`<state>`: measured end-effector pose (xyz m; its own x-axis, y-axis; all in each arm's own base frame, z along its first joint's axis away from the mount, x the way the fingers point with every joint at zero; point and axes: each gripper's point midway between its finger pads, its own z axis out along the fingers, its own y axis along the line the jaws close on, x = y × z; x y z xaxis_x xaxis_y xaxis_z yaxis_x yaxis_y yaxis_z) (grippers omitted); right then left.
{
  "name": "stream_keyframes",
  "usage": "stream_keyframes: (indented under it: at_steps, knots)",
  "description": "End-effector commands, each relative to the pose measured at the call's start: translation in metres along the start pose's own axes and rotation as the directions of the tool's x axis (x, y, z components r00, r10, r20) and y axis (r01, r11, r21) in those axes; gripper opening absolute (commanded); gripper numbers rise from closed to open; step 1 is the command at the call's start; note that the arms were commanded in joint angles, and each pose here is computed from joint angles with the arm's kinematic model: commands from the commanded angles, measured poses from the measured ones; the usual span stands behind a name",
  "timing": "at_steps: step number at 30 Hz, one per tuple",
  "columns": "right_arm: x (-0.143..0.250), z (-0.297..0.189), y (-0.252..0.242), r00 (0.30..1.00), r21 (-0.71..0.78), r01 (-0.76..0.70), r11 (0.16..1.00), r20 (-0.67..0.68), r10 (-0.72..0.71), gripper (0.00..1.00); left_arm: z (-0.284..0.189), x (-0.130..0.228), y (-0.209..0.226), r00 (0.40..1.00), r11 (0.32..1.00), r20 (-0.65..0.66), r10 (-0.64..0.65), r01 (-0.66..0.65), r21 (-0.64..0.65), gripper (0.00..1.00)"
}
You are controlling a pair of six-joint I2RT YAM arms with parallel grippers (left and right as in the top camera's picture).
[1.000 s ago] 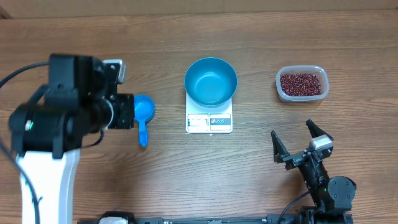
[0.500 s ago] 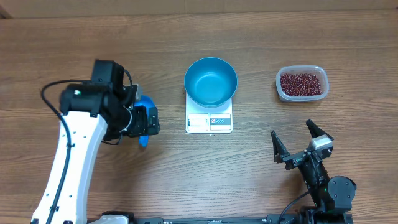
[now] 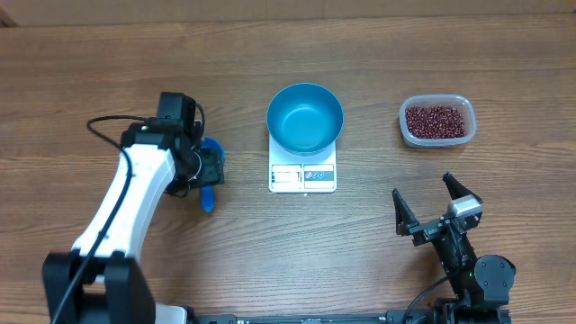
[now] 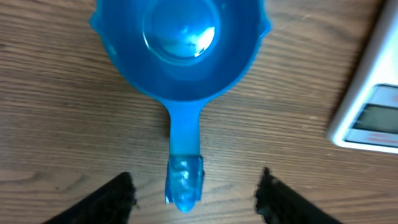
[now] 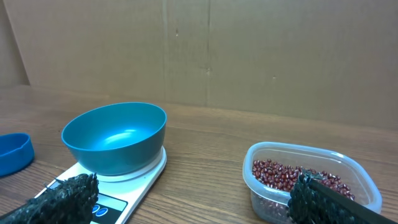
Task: Scoop item into bowl and weigh 150g on scale
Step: 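Close the left gripper on the blue scoop handle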
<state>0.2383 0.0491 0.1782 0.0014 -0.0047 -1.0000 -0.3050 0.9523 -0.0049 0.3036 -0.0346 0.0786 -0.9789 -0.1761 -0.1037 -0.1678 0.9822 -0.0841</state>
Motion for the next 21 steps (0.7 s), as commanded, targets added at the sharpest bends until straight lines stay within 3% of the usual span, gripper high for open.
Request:
stream_keyframes:
  at_steps: [1, 14, 21]
  knots:
    - [0.002, 0.000, 0.001, 1.000, -0.006, 0.002, 1.000, 0.005, -0.002, 1.00, 0.019, 0.005, 0.008, 0.998, 0.999, -0.057, 0.010, -0.012, -0.037, 0.64]
    - [0.002, 0.000, 0.001, 1.000, -0.006, 0.002, 1.000, 0.005, -0.002, 1.00, 0.061, 0.000, 0.009, 0.993, 0.998, -0.119, 0.022, -0.028, -0.050, 0.61]
    - [0.002, 0.000, 0.001, 1.000, -0.006, 0.001, 1.000, 0.005, -0.001, 1.00, 0.064, -0.011, 0.008, 0.997, 0.998, -0.076, 0.026, -0.031, -0.055, 0.59]
